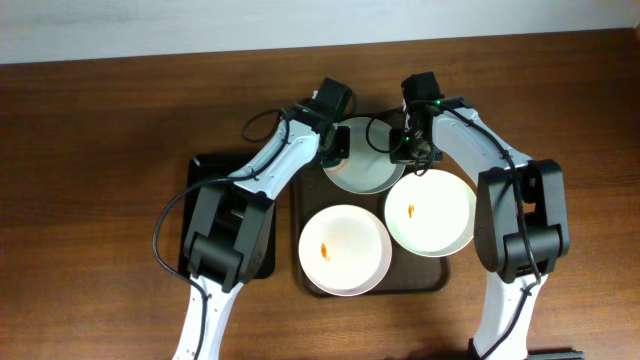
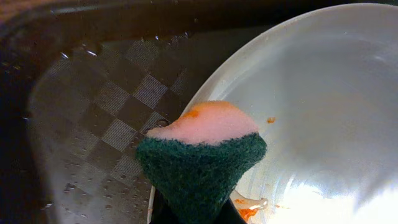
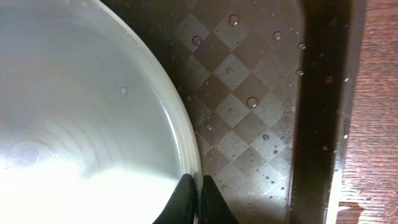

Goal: Clean dirty plates on tray and stack at the side
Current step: 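Scrub the held plate with the sponge in the left gripper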

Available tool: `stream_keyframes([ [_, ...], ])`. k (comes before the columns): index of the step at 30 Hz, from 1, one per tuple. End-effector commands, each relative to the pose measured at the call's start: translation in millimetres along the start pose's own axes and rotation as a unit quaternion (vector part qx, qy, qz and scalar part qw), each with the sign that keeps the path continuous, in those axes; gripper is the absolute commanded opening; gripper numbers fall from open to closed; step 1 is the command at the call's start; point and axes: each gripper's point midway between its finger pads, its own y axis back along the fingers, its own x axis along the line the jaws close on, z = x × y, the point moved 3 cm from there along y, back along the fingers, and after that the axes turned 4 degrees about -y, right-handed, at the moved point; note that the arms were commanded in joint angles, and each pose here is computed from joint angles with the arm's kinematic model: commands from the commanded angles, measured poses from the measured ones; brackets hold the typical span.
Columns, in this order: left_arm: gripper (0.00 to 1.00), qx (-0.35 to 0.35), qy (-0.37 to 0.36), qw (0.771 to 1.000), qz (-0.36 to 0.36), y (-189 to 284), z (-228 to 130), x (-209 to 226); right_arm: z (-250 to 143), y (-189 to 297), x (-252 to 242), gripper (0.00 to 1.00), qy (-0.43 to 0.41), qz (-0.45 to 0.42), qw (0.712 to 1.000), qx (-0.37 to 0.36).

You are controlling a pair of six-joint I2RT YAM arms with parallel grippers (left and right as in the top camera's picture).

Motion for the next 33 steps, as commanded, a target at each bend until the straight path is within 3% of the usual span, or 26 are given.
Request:
stream_keyframes([
  [1,0.0,0.011,-0.05,0.992,0.113,-13.3,-6.7,31.3,-3.9,-2.8,-11.4,0.04,-0.002,-0.027,1.0,0.008],
  [6,0.0,-0.023,-0.057,0.988,0.141,41.9,30.7,14.8,-5.2,-2.7,-13.7,0.04,-0.004,-0.028,1.0,0.012],
  [9,0.0,-0.029,-0.039,0.992,0.117,59.0,40.6,8.8,-5.8,-2.6,-13.7,0.04,-0.004,-0.029,0.999,0.013],
  [17,0.0,0.035,0.008,0.999,-0.036,-25.8,11.4,-35.9,-5.6,-2.6,-13.8,0.04,-0.004,-0.029,0.999,0.013],
  [24,0.0,0.063,-0.025,0.997,-0.043,-50.4,-17.8,-68.0,-4.3,-2.7,-13.2,0.04,-0.004,-0.028,1.0,0.01],
  [27,0.0,0.08,-0.019,0.997,-0.003,-50.1,-22.9,-46.6,-4.1,-2.7,-13.2,0.04,-0.004,-0.027,1.0,0.01],
  [28,0.0,0.087,-0.012,0.995,0.036,-49.2,-23.6,-24.4,-3.7,-2.7,-13.0,0.04,-0.004,-0.027,1.0,0.009],
  [33,0.0,0.094,0.017,0.991,0.089,-46.1,-11.6,42.1,-3.3,-2.7,-13.0,0.04,-0.004,-0.027,1.0,0.008],
])
